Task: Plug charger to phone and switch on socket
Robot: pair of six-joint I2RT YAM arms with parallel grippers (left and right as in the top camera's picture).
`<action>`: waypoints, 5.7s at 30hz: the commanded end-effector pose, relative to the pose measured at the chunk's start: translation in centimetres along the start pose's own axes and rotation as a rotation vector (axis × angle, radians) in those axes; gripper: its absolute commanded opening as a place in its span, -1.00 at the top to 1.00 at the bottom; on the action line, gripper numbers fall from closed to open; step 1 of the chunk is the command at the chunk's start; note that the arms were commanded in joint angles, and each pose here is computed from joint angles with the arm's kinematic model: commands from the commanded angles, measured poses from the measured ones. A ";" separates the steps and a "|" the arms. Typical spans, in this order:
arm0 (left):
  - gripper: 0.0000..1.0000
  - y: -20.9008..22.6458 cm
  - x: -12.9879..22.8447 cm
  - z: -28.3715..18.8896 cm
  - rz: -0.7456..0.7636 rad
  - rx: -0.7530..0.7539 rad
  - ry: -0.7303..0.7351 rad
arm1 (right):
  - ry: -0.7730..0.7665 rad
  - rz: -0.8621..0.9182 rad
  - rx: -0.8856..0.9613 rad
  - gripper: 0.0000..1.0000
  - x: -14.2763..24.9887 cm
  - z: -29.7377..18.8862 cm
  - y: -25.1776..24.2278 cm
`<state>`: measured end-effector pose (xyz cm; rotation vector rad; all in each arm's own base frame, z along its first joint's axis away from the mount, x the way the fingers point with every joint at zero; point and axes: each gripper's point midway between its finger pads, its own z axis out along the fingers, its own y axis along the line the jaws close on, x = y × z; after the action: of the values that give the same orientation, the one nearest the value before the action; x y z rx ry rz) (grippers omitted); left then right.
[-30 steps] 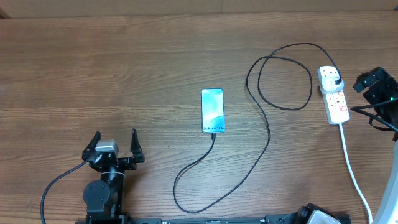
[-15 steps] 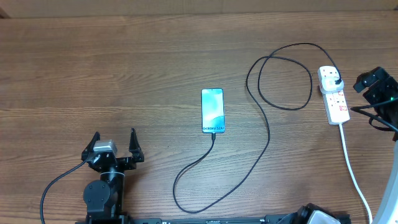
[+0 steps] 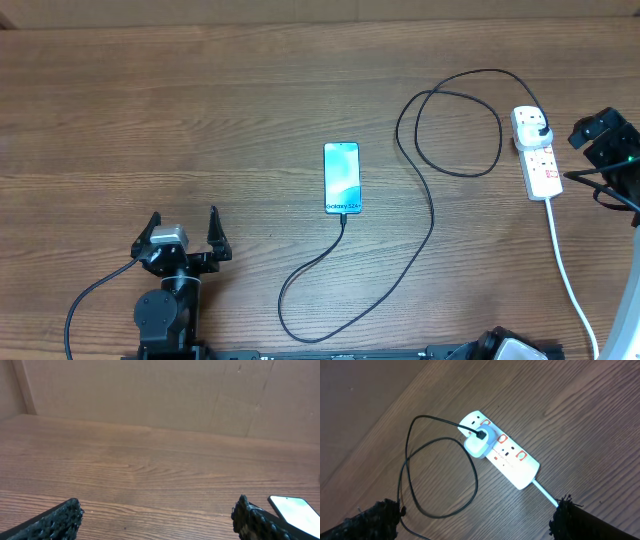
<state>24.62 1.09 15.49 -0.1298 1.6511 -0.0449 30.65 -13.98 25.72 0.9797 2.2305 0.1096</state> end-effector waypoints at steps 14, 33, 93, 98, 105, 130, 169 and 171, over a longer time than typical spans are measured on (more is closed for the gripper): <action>-0.99 0.0 -0.1 0.0 -0.004 0.002 -0.008 | -0.012 -0.006 0.005 -1.00 -0.2 -0.1 0.1; -0.99 0.0 -0.1 0.0 -0.004 0.002 -0.008 | -0.065 -0.009 0.133 -1.00 -1.1 -0.3 -2.1; -0.99 0.0 -0.1 0.0 -0.004 0.002 -0.008 | -0.834 -0.212 -0.615 -1.00 12.3 -2.2 3.7; -0.99 0.0 -0.1 0.0 -0.004 0.002 -0.008 | -0.788 -0.231 -0.588 -1.00 13.4 -1.3 3.2; -0.99 0.0 -0.1 0.0 -0.004 0.002 -0.008 | -0.718 -0.343 -0.544 -1.00 15.2 0.2 2.7; -1.00 0.0 -0.1 0.0 -0.004 0.002 -0.008 | -0.706 -0.435 -0.509 -1.00 16.3 0.6 2.2; -0.99 0.0 -0.1 0.0 -0.004 0.002 -0.008 | -0.707 -0.478 -0.523 -1.00 16.6 0.4 2.7; -1.00 0.0 -0.1 0.0 -0.004 0.002 -0.008 | -0.707 -0.477 -0.523 -0.99 16.6 0.4 2.6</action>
<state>24.62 1.09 15.48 -0.1298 1.6515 -0.0449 24.62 -1.08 17.11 0.1408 1.5945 0.0957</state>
